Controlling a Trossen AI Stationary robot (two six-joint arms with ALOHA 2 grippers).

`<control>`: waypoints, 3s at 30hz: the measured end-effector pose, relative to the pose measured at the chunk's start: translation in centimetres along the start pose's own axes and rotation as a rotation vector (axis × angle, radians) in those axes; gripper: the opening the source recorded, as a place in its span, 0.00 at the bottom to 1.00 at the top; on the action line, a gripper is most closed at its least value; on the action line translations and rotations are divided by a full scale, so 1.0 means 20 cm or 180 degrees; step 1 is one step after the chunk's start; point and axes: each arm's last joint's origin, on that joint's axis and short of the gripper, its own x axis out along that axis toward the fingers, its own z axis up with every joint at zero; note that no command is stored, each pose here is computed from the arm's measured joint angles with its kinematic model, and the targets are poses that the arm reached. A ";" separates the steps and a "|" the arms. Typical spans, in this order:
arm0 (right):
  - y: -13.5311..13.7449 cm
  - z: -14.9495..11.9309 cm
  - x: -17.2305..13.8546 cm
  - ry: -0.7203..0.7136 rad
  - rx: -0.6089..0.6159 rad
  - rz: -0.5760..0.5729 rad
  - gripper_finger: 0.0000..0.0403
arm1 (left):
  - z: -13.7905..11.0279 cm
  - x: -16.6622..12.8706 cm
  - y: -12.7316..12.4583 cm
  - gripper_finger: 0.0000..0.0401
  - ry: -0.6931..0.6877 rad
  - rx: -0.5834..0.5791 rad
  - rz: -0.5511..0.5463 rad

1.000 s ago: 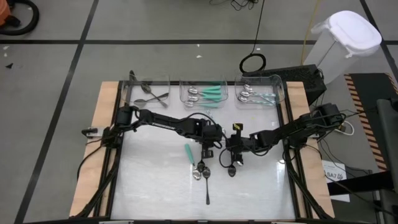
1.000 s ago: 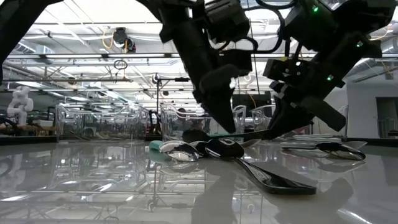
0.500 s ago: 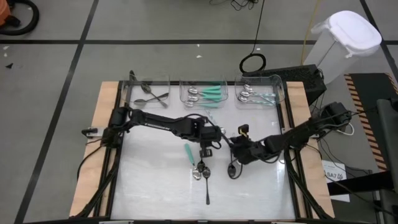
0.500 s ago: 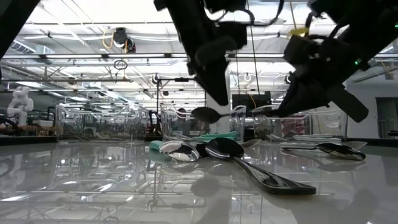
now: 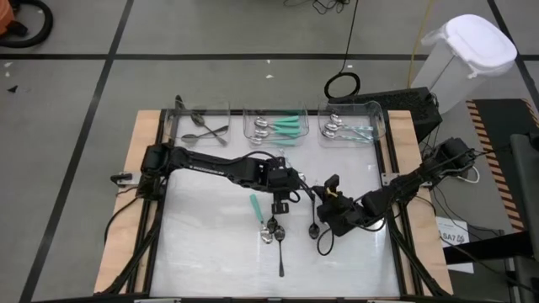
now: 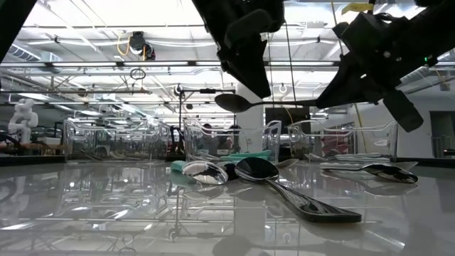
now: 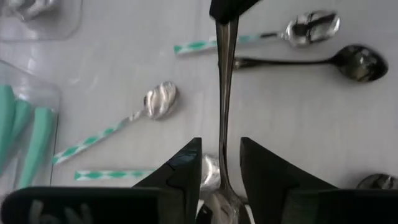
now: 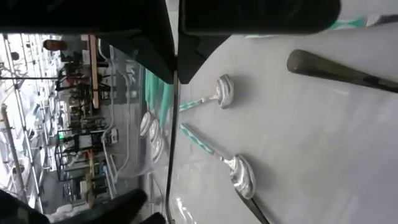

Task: Sort silverware by color (type)
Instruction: Put the black spoon into the left transparent bin

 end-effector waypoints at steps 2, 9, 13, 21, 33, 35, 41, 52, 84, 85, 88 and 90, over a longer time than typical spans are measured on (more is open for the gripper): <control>0.00 0.00 0.00 -0.0007 -0.0045 -0.0009 0.00 | 0.00 0.00 0.00 0.32 -0.0023 0.0010 -0.0002; 0.00 0.00 -0.02 0.0030 -0.0136 -0.0225 0.00 | 0.00 0.00 0.01 0.47 0.0000 -0.0089 -0.0109; 0.01 0.01 -0.04 0.0012 -0.0216 -0.0328 0.00 | 0.00 0.01 0.03 0.50 0.0025 -0.0193 -0.0327; 0.01 0.04 -0.09 -0.0026 -0.0364 -0.0661 0.01 | 0.00 0.02 0.12 0.50 0.0040 -0.0285 -0.0425; 0.01 0.04 -0.10 0.0016 -0.0405 -0.0787 0.01 | 0.00 0.02 0.12 0.45 0.0028 -0.0240 -0.0496; 0.01 0.04 -0.10 0.0018 -0.0411 -0.0787 0.01 | 0.00 0.02 0.12 0.42 0.0014 -0.0240 -0.0496; 0.01 0.04 -0.10 0.0018 -0.0401 -0.0787 0.01 | 0.01 0.02 0.12 0.35 -0.0020 -0.0233 -0.0488; 0.01 0.04 -0.10 0.0007 -0.0388 -0.0769 0.01 | 0.04 -0.02 0.13 0.39 -0.0215 -0.0272 -0.0472; 0.02 0.04 -0.10 -0.0022 -0.0387 -0.0708 0.01 | 0.04 -0.02 0.15 0.25 -0.0237 -0.0320 -0.0702; 0.02 0.04 -0.10 -0.0023 -0.0387 -0.0707 0.01 | 0.04 -0.02 0.15 0.25 -0.0243 -0.0329 -0.0697; 0.02 0.04 -0.10 -0.0019 -0.0382 -0.0713 0.01 | 0.05 -0.02 0.17 0.25 -0.0292 -0.0355 -0.0683; 0.02 0.04 -0.10 -0.0018 -0.0380 -0.0714 0.01 | 0.05 -0.02 0.18 0.25 -0.0319 -0.0370 -0.0679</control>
